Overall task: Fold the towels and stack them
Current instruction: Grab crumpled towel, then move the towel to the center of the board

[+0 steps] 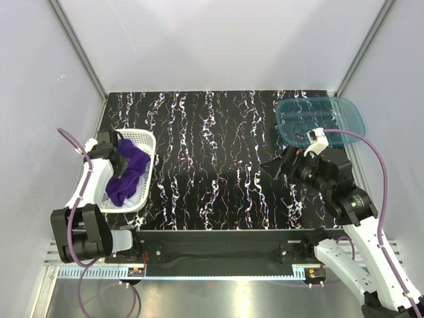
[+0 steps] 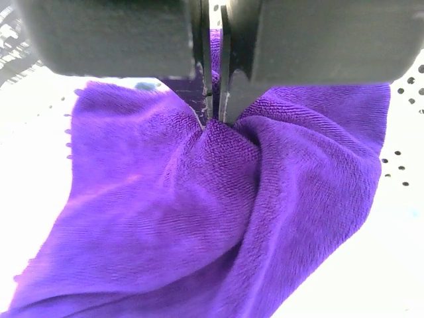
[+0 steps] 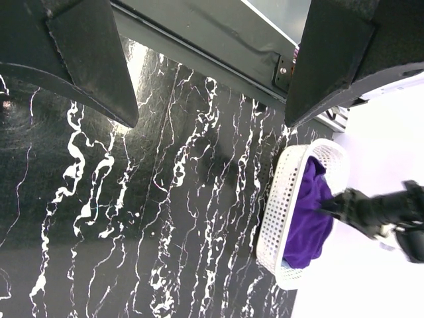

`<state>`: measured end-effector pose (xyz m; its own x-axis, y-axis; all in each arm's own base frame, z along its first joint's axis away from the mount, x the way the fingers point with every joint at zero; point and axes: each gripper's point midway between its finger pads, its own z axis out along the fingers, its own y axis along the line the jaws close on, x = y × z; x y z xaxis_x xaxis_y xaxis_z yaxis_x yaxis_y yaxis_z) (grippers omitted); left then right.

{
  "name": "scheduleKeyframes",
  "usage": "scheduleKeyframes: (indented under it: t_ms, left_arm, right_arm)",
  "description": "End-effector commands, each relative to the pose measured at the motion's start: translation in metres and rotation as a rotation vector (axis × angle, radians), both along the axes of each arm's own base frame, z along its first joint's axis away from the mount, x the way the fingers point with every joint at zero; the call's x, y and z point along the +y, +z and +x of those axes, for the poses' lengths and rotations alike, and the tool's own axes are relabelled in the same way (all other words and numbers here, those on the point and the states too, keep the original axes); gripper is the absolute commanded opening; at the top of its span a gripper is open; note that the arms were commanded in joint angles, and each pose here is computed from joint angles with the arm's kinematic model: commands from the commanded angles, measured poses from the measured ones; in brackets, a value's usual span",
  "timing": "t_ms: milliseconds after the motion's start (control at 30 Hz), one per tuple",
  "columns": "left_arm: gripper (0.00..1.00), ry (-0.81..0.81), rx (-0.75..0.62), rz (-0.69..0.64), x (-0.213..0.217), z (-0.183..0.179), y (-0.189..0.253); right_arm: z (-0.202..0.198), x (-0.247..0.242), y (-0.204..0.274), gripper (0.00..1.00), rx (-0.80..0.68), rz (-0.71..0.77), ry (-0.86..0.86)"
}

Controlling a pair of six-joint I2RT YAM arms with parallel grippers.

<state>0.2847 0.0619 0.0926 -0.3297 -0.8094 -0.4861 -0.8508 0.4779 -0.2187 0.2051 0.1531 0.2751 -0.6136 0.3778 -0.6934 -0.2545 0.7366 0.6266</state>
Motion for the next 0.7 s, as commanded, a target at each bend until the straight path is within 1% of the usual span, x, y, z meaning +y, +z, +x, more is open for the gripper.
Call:
scheduleKeyframes:
  t_ms: [0,67,100,167,200,300,367,400,433,533,567,600,633,667]
  left_arm:
    - [0.00,-0.071,-0.190,0.054,0.003,0.034,0.066]
    - [0.00,-0.109,-0.295,0.089,0.002,0.043,0.107]
    - [0.00,-0.152,-0.324,0.120,-0.002,0.045,0.123]
    - [0.00,-0.185,-0.380,0.162,-0.006,0.045,0.153]
    - [0.00,-0.230,-0.432,0.189,-0.015,0.049,0.179]
    - [0.00,-0.311,-0.524,0.196,-0.036,0.052,0.222]
    - [0.00,-0.368,-0.571,0.163,-0.051,0.052,0.240]
    - [0.00,-0.441,-0.606,0.136,-0.073,0.053,0.250]
    - [0.00,-0.498,-0.691,0.117,-0.089,0.056,0.272]
    - [0.00,-0.787,-0.841,-0.026,-0.175,0.051,0.308]
    - [0.00,-0.891,-0.862,-0.083,-0.204,0.044,0.312]
    - [0.00,-1.008,-0.895,-0.146,-0.242,0.032,0.318]
    - [0.00,-1.106,-0.876,-0.219,-0.269,0.023,0.306]
    - [0.00,-1.201,-0.874,-0.288,-0.301,0.004,0.301]
  right_arm:
    - [0.004,0.003,0.015,1.00,-0.031,0.015,0.006]
    - [0.005,0.003,0.014,1.00,-0.025,0.017,0.004]
    - [0.006,0.003,0.015,1.00,-0.026,0.017,0.003]
    - [0.007,0.003,0.018,1.00,-0.037,0.012,0.004]
    - [0.008,0.003,0.021,1.00,-0.044,0.012,0.002]
    - [0.009,-0.001,0.030,1.00,-0.063,0.004,-0.015]
    - [0.009,-0.002,0.035,1.00,-0.073,0.002,-0.023]
    - [0.009,-0.003,0.037,1.00,-0.081,0.000,-0.027]
    - [0.010,-0.004,0.041,1.00,-0.090,0.000,-0.031]
    - [0.016,-0.015,0.045,1.00,-0.089,-0.027,-0.100]
    - [0.017,-0.019,0.042,1.00,-0.070,-0.040,-0.124]
    - [0.020,-0.025,0.041,1.00,-0.068,-0.058,-0.161]
    - [0.020,-0.027,0.038,1.00,-0.049,-0.074,-0.172]
    - [0.021,-0.029,0.036,1.00,-0.042,-0.085,-0.179]
